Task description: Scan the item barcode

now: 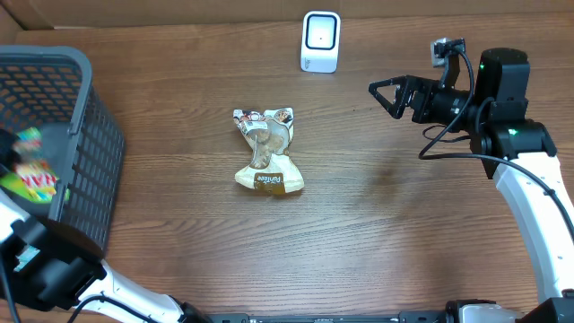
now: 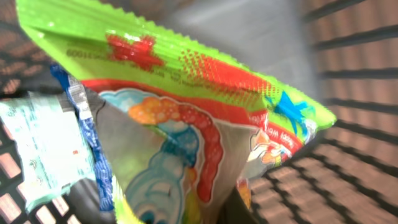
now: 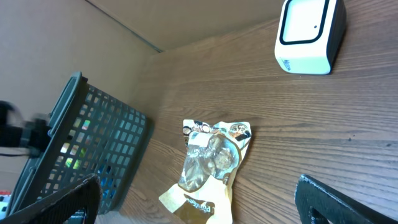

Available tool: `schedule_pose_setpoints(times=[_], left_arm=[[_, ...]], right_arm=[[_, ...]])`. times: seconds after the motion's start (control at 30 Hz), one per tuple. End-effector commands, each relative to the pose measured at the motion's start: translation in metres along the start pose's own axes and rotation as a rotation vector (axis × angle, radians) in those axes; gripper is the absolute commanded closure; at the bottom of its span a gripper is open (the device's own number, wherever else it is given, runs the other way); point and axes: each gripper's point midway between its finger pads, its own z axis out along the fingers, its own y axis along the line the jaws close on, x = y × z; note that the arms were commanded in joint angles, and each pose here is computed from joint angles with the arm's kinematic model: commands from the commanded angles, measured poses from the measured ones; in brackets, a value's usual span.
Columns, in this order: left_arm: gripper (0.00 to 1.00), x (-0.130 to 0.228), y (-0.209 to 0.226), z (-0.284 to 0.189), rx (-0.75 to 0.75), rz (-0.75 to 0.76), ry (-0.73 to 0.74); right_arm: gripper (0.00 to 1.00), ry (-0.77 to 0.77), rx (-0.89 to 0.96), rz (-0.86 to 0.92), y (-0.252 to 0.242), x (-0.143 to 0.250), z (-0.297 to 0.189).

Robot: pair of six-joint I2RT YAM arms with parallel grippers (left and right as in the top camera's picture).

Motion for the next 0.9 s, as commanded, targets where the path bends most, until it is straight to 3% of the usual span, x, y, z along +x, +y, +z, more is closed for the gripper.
schedule_pose_setpoints(times=[0.0,0.07,0.27,0.4,0.5,0.6,0.8,0.87], left_arm=[[0.96,-0.009,-0.044,-0.074,0.215,0.029,-0.107],[0.96,0.001,-0.067,-0.121,0.322,0.079,-0.157],[0.96,0.056,-0.121,-0.192,0.471,0.345,-0.23],[0.96,0.086,-0.138,-0.202,0.388,0.455,-0.266],[0.95,0.083,-0.134,-0.198,0.255,0.389,-0.322],[0.78,0.076,-0.129,-0.194,0.2,0.304,-0.341],[0.11,0.053,-0.101,-0.19,0.128,0.161,-0.374],[0.0,0.044,-0.088,-0.188,0.099,0.128,-0.382]], right_arm=[[0.0,-0.027,-0.006,-0.036,0.01,-0.01,-0.005],[0.0,-0.027,-0.006,-0.036,0.01,-0.01,-0.005],[0.0,-0.029,-0.007,-0.034,0.01,-0.01,-0.005],[0.0,-0.028,-0.006,-0.034,0.01,-0.01,-0.005],[0.0,-0.026,-0.006,-0.031,0.01,-0.01,-0.005],[0.0,-0.024,-0.004,-0.03,0.009,-0.009,-0.005],[0.0,-0.024,-0.003,-0.033,0.009,-0.009,-0.005],[0.0,-0.025,-0.003,-0.034,0.009,-0.009,-0.005]])
